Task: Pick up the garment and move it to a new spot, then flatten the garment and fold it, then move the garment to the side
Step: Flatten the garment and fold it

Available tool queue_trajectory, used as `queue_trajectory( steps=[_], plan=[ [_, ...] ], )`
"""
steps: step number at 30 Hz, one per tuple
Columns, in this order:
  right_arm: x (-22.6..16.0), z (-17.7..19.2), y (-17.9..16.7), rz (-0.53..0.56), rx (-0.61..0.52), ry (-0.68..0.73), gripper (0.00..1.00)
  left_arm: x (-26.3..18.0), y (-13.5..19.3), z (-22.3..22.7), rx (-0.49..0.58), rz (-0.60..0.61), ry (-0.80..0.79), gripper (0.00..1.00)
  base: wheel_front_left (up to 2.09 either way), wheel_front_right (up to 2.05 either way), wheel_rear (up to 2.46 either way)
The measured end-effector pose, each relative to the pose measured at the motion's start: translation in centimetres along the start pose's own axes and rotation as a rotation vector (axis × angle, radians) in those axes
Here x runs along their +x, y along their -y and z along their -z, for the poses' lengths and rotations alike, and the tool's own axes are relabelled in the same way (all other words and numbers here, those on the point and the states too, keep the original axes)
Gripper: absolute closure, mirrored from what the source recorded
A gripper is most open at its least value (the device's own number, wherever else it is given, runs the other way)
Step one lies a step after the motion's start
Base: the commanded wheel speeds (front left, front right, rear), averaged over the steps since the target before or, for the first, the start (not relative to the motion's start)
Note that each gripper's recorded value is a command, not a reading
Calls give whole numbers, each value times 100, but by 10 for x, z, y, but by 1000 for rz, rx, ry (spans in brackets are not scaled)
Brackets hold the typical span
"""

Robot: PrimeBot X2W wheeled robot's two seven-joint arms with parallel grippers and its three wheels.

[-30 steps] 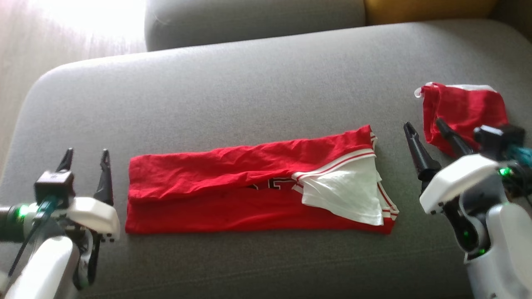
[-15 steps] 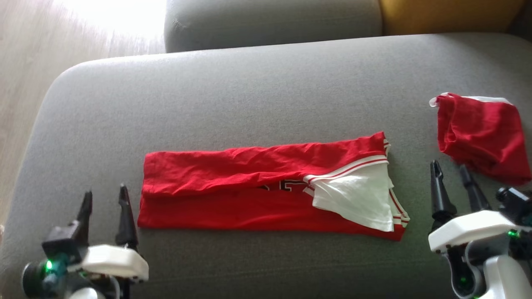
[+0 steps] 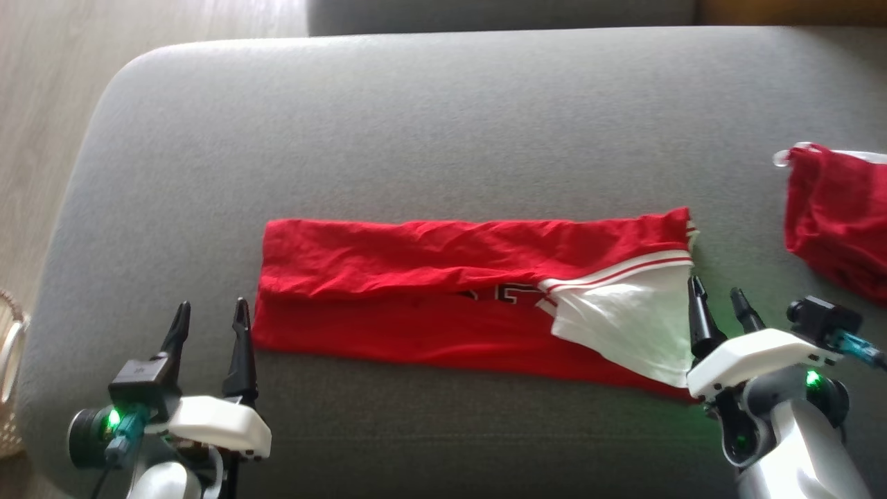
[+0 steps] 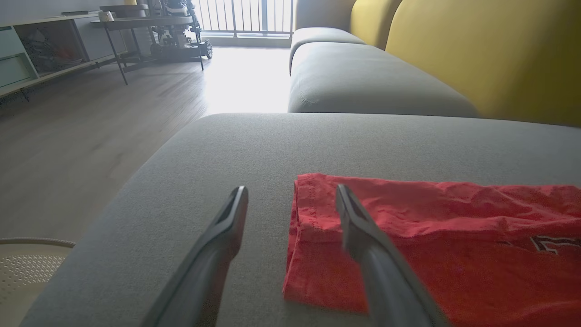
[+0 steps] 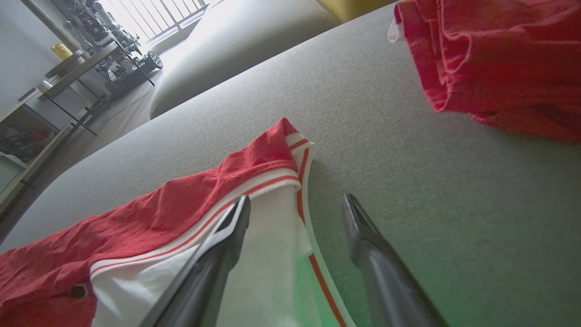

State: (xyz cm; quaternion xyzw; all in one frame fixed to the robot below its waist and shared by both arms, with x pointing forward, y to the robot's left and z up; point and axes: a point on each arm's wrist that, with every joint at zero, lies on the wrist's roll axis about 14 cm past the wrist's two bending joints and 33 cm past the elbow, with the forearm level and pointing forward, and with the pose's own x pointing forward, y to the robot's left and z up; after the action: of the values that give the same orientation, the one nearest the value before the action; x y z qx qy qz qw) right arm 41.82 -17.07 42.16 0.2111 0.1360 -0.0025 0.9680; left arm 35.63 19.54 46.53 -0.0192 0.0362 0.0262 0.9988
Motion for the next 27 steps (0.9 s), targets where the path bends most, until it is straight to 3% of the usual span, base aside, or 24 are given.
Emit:
queue_trajectory(
  steps=[8,16,17,18,27],
  plan=[
    [18,41,-1,31,54,-132,0,0,-13,8,7,-35,-23,0,0,0,0],
    [29,48,-5,38,61,-152,0,-1,-25,10,22,-63,-31,0,0,0,0],
    [30,48,-6,36,62,-156,68,-1,-25,11,18,-66,-31,0,0,0,0],
    [31,48,-7,33,61,-158,100,-1,-25,11,15,-65,-32,0,0,0,0],
    [29,43,0,61,76,-133,100,1,-21,9,27,-49,-24,0,0,0,0]
  ],
)
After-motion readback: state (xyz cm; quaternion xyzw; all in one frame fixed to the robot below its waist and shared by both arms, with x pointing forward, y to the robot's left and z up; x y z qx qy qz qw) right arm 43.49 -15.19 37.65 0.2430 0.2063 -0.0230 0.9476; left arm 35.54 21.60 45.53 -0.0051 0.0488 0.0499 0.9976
